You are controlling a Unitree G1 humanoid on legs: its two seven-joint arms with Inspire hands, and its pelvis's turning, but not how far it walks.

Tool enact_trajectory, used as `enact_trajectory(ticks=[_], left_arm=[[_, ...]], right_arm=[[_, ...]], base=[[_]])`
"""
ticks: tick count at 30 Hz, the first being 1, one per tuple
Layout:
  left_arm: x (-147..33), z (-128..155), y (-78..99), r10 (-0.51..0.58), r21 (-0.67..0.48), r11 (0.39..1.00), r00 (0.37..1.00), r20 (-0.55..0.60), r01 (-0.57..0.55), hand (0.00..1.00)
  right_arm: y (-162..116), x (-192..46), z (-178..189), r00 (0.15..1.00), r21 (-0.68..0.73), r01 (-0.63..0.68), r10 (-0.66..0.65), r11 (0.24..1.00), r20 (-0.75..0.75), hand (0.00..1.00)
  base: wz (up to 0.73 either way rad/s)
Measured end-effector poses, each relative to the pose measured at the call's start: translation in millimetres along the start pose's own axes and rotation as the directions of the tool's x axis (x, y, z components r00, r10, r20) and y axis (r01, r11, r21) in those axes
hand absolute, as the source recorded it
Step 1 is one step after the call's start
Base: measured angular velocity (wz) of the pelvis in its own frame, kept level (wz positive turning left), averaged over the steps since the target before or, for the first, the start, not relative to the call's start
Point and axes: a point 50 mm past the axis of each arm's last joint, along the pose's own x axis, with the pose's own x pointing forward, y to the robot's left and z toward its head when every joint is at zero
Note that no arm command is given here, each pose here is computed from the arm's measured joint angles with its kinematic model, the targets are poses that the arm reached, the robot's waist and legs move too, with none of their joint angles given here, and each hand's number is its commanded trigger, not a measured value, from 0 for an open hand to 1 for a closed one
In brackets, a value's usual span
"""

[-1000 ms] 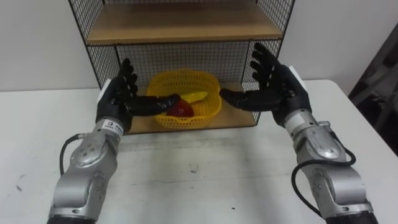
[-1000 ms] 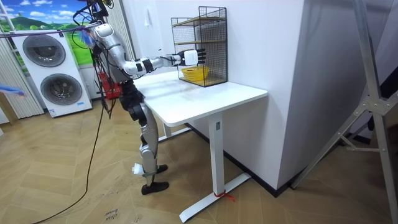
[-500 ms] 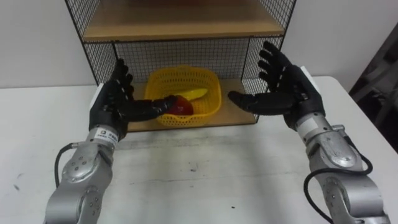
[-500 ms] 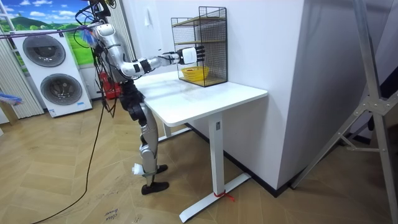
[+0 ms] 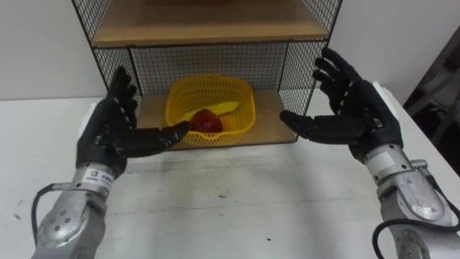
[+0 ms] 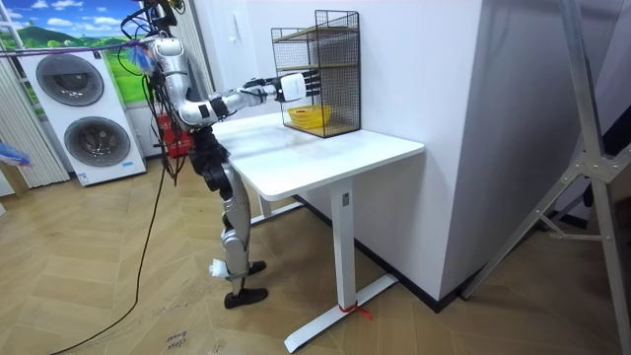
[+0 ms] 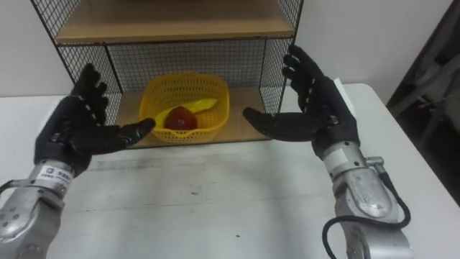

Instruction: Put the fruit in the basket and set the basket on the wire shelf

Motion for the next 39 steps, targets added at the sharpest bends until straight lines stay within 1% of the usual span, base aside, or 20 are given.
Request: enact_trajectory(ticks=[2,4,6,8,11,13,15,19,23,25,27,28,30,31,33,34,35,36,38,39], left_arm=[[-7.2,1.5,-0.8,-0.006,-0.006,1.0,1.0,0.015,0.006,0.0],[-13.5,-2.7,-0.2,-0.01,-0.004,1.0,1.0,0.001,0.01,0.0],[-24.8,-11.9,2.5,-0.01,-0.008,1.0,0.999,-0.046,0.01,0.0],[-32.6,-17.8,4.4,-0.006,-0.02,1.0,0.997,-0.079,0.005,0.0],[-38.0,-20.4,6.1,-0.01,-0.042,0.999,0.996,-0.089,0.006,0.0],[-39.2,-18.2,7.0,-0.009,-0.039,0.999,0.998,-0.063,0.006,0.0],[-40.0,-14.2,11.5,0.01,-0.03,1.0,0.999,-0.03,-0.011,0.0],[-40.2,-3.4,16.2,0.031,-0.011,0.999,0.999,0.035,-0.031,0.0],[-40.7,12.5,17.8,0.048,0.004,0.999,0.991,0.126,-0.049,0.0],[-42.0,20.6,19.3,0.076,0.003,0.997,0.981,0.178,-0.078,0.0],[-44.9,26.7,25.4,0.153,-0.013,0.988,0.96,0.235,-0.155,0.0],[-45.7,27.5,27.6,0.179,-0.017,0.983,0.954,0.242,-0.181,0.0],[-49.1,31.0,37.2,0.295,-0.034,0.954,0.917,0.267,-0.297,0.0],[-50.4,32.4,39.9,0.326,-0.039,0.944,0.904,0.277,-0.328,0.0],[-55.7,43.0,50.3,0.44,-0.059,0.892,0.833,0.334,-0.448,0.0],[-57.4,46.6,53.3,0.467,-0.061,0.876,0.811,0.354,-0.478,0.0],[-61.8,54.0,59.4,0.522,-0.068,0.837,0.757,0.393,-0.543,0.0],[-64.5,58.2,62.5,0.549,-0.07,0.814,0.726,0.414,-0.576,0.0],[-73.7,75.0,73.1,0.629,-0.064,0.705,0.582,0.515,-0.706,0.0],[-76.3,79.3,76.2,0.642,-0.06,0.674,0.543,0.542,-0.736,0.0]], right_arm=[[1.5,-8.3,-2.2,1.0,0.004,-0.012,0.012,1.0,-0.007,0.0],[2.9,-15.8,-8.3,0.999,0.009,-0.029,0.029,1.0,-0.03,0.0],[2.3,-30.8,-19.8,0.996,0.021,-0.032,0.034,0.999,-0.082,0.0],[1.6,-40.9,-27.5,0.992,0.028,-0.029,0.033,0.999,-0.124,0.0],[-1.2,-47.3,-28.8,0.99,0.023,-0.019,0.022,1.0,-0.138,0.0],[-5.3,-50.7,-23.2,0.994,0.006,-0.002,0.002,1.0,-0.112,0.0],[-9.8,-51.0,-16.1,0.998,-0.014,0.023,-0.024,1.0,-0.063,0.0],[-11.8,-50.8,-6.2,0.999,-0.031,0.05,-0.05,0.998,-0.008,0.0],[-17.1,-52.0,5.6,0.989,-0.042,0.136,-0.133,0.99,0.072,0.0],[-17.6,-52.8,10.4,0.979,-0.05,0.178,-0.172,0.983,0.105,0.0],[-17.6,-55.8,17.1,0.96,-0.056,0.244,-0.233,0.968,0.154,0.0],[-18.4,-56.4,17.7,0.954,-0.054,0.264,-0.252,0.963,0.163,0.0],[-26.2,-59.6,21.5,0.919,-0.06,0.36,-0.342,0.931,0.195,0.0],[-29.4,-61.0,23.1,0.906,-0.061,0.387,-0.368,0.92,0.208,0.0],[-43.0,-67.8,31.4,0.835,-0.052,0.511,-0.482,0.858,0.266,0.0],[-46.3,-69.6,34.0,0.813,-0.047,0.542,-0.509,0.839,0.281,0.0],[-52.4,-72.3,40.6,0.766,-0.029,0.598,-0.559,0.801,0.318,0.0],[-55.3,-73.1,44.1,0.737,-0.016,0.625,-0.584,0.78,0.34,0.0],[-69.5,-79.3,57.7,0.607,0.033,0.732,-0.675,0.68,0.42,0.0],[-73.7,-81.8,61.2,0.572,0.046,0.757,-0.694,0.652,0.437,0.0]], base=[[0.0],[0.0],[0.0],[0.0],[0.02],[0.07],[0.0],[0.01],[0.05],[0.0],[0.05],[0.09],[0.1],[0.06],[0.02],[0.0],[0.0],[0.05],[0.13],[0.16]])
